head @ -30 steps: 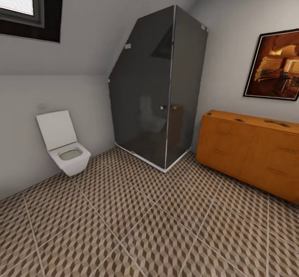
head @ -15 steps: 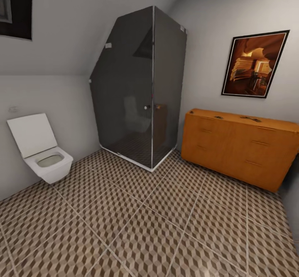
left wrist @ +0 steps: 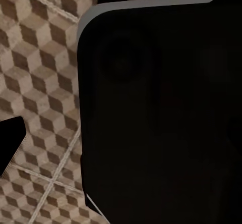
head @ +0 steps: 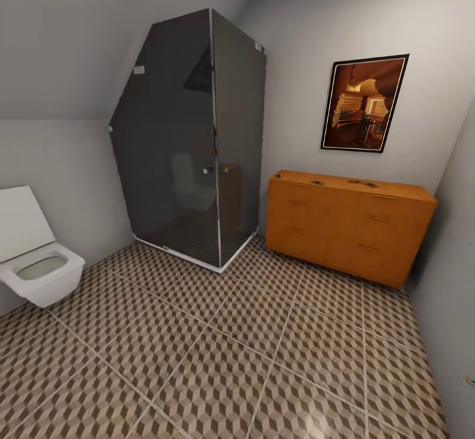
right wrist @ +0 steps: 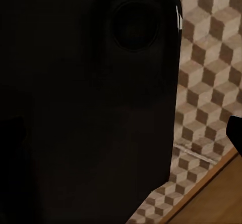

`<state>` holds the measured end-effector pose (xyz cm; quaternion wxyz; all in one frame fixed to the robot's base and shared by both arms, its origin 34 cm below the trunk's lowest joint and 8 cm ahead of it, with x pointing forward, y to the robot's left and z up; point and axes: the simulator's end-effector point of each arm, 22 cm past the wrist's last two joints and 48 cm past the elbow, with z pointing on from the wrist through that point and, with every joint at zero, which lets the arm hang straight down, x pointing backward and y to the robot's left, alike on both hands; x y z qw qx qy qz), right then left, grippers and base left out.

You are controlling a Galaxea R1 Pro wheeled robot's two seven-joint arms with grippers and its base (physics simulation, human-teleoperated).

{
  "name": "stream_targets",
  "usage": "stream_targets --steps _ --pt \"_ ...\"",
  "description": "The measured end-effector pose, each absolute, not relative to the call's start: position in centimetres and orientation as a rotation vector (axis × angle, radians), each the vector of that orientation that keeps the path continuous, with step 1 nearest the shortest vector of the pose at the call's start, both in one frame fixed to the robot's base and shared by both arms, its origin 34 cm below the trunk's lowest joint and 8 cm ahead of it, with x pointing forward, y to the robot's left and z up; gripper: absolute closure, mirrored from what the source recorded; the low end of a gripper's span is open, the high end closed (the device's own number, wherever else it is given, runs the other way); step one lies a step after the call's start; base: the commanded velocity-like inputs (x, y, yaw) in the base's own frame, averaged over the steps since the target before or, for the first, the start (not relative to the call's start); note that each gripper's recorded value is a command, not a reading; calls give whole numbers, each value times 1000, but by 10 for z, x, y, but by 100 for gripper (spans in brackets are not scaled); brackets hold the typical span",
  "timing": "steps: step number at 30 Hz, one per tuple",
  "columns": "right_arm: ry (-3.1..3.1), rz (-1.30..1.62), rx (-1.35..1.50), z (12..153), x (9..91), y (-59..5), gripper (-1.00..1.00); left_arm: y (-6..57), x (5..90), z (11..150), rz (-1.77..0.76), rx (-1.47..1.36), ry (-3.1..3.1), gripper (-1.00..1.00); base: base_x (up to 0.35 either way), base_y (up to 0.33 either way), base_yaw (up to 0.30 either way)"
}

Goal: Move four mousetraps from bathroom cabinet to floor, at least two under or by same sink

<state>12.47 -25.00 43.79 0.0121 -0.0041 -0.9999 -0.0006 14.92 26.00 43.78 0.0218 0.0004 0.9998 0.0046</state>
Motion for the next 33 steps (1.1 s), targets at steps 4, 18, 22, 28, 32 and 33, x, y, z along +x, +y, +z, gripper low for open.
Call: stream_targets --steps 4,18,22,28,32,33 --pt "-3117 0 -15 438 125 -251 -100 260 149 438 14 1 3098 -100 0 0 -250" --pt "-3118 -2 -14 438 125 -250 -100 260 149 438 14 1 3098 -100 0 0 -250" --pt "-3118 0 -15 438 125 -251 -100 259 149 438 12 1 3098 -100 0 0 -250" --pt "-3118 0 -14 438 125 -251 -100 259 149 438 13 -3 3099 -100 0 0 -250" --pt "-3119 0 -14 438 125 -251 -100 259 149 438 13 1 3099 -100 0 0 -250" --pt "-3119 0 -14 438 125 -251 -100 259 149 438 13 1 3099 -100 0 0 -250"
